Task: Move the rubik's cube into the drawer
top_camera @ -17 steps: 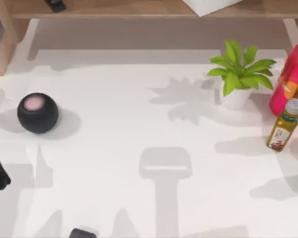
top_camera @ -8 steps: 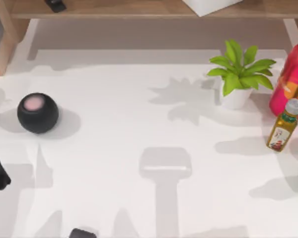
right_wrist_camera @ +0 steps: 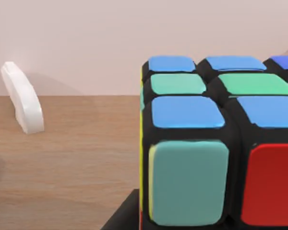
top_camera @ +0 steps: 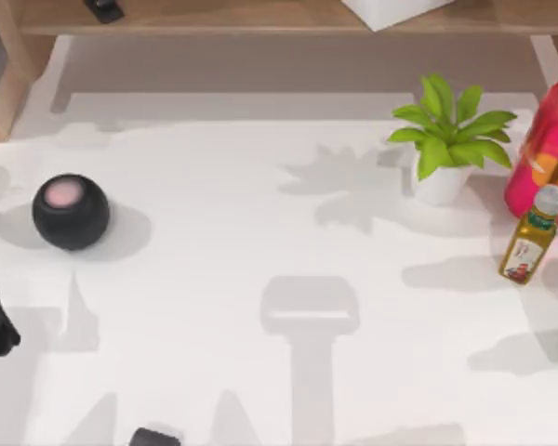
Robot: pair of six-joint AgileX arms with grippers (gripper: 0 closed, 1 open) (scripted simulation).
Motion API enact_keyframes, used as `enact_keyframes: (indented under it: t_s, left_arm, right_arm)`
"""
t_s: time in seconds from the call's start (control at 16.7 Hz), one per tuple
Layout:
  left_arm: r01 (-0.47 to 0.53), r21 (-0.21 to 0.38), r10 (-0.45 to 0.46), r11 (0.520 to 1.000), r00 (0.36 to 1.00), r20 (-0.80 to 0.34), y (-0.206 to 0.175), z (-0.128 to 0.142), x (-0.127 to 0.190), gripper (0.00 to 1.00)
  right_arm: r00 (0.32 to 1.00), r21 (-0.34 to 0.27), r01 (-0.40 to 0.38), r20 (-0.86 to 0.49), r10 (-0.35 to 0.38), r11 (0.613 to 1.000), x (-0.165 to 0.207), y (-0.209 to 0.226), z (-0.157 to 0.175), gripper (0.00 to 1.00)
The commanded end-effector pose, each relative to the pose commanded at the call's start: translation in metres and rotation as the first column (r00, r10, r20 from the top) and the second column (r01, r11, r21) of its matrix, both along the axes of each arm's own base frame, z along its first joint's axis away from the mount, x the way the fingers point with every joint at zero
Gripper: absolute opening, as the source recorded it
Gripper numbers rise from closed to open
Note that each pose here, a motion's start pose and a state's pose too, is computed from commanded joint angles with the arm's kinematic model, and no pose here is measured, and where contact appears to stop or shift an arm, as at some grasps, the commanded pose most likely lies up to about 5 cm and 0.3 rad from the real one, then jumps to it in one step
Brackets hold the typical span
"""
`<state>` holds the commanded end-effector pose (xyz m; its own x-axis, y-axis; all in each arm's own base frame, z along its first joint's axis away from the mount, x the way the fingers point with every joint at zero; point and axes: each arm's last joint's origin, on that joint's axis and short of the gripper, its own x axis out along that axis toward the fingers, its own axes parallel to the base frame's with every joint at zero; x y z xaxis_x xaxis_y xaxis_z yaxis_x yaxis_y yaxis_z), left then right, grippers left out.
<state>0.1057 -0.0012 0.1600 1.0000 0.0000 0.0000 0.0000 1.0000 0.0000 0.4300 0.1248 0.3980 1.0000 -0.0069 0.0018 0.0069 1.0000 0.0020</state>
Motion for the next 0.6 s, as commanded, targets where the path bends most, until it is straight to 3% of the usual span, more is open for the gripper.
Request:
enact_keyframes:
  t_s: [0.6]
  left_arm:
    - [0.000,0.000,0.000,1.000,1.000,0.000,0.000,0.000,0.000,1.00]
  right_arm:
    - [1.000,-0.003,-0.001,0.007,0.001,1.000,-0.011,-0.006,0.019,0.00]
